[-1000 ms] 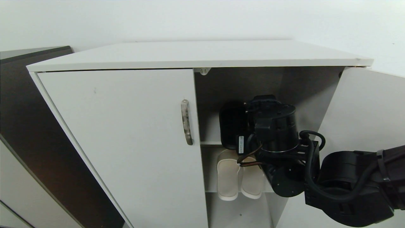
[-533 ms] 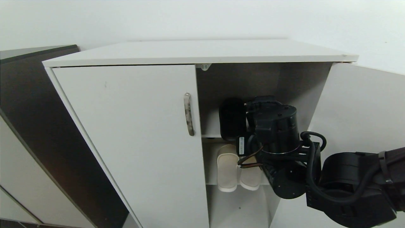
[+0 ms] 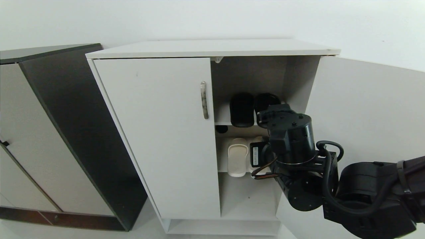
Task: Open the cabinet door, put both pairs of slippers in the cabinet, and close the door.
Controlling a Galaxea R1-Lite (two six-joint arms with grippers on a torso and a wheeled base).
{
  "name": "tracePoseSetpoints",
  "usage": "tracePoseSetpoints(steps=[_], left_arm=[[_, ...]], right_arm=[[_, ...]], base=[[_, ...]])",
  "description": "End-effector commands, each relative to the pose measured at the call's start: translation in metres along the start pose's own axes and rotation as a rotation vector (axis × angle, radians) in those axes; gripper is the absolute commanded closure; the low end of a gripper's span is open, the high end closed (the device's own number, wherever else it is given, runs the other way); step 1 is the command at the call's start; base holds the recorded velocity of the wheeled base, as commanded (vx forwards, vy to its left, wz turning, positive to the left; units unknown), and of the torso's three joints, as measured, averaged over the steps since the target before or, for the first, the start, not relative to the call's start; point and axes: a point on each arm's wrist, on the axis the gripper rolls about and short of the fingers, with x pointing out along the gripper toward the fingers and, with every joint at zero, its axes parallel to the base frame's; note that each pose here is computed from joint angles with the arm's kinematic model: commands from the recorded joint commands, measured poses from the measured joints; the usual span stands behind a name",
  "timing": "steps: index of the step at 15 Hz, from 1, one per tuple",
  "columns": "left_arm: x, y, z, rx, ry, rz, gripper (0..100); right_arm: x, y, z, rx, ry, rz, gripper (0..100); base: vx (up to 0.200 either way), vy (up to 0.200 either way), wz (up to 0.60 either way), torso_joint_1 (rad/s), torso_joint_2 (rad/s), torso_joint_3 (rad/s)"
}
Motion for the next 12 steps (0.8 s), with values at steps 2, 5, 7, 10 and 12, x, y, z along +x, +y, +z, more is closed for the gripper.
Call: tracePoseSetpoints(steps=[2, 5, 7, 10, 12], left_arm=[[0.0000, 0.0000, 0.0001, -0.001, -0.001, 0.000, 100], [0.0000, 0.0000, 0.0001, -0.001, -0.001, 0.000, 100], [0.0000, 0.0000, 0.0001, -0.001, -0.001, 0.000, 100], [0.0000, 0.0000, 0.0001, -0.001, -0.001, 0.001, 100], [0.0000, 0.0000, 0.0001, -0.001, -0.001, 0.000, 100]], right_arm=[[-0.0008, -0.0021, -0.0026, -0.004, -0.002, -0.001, 100], [-0.0002, -0.0044, -0.0062, -0.033, -0.008, -0.003, 100], [0.0002, -0.0048, -0.0060, -0.033, -0.009, -0.004, 100], [0.0008, -0.0051, -0.0069, -0.035, -0.007, -0.006, 100], [0.0008, -0.0045, -0.0076, -0.038, -0.005, -0.005, 100]], base=[[-0.200, 0.000, 0.00, 0.000, 0.00, 0.000], [-0.200, 0.000, 0.00, 0.002, 0.00, 0.001], [-0.200, 0.000, 0.00, 0.002, 0.01, 0.005], [-0.200, 0.000, 0.00, 0.004, 0.00, 0.004], [-0.100, 0.000, 0.00, 0.004, 0.00, 0.001]])
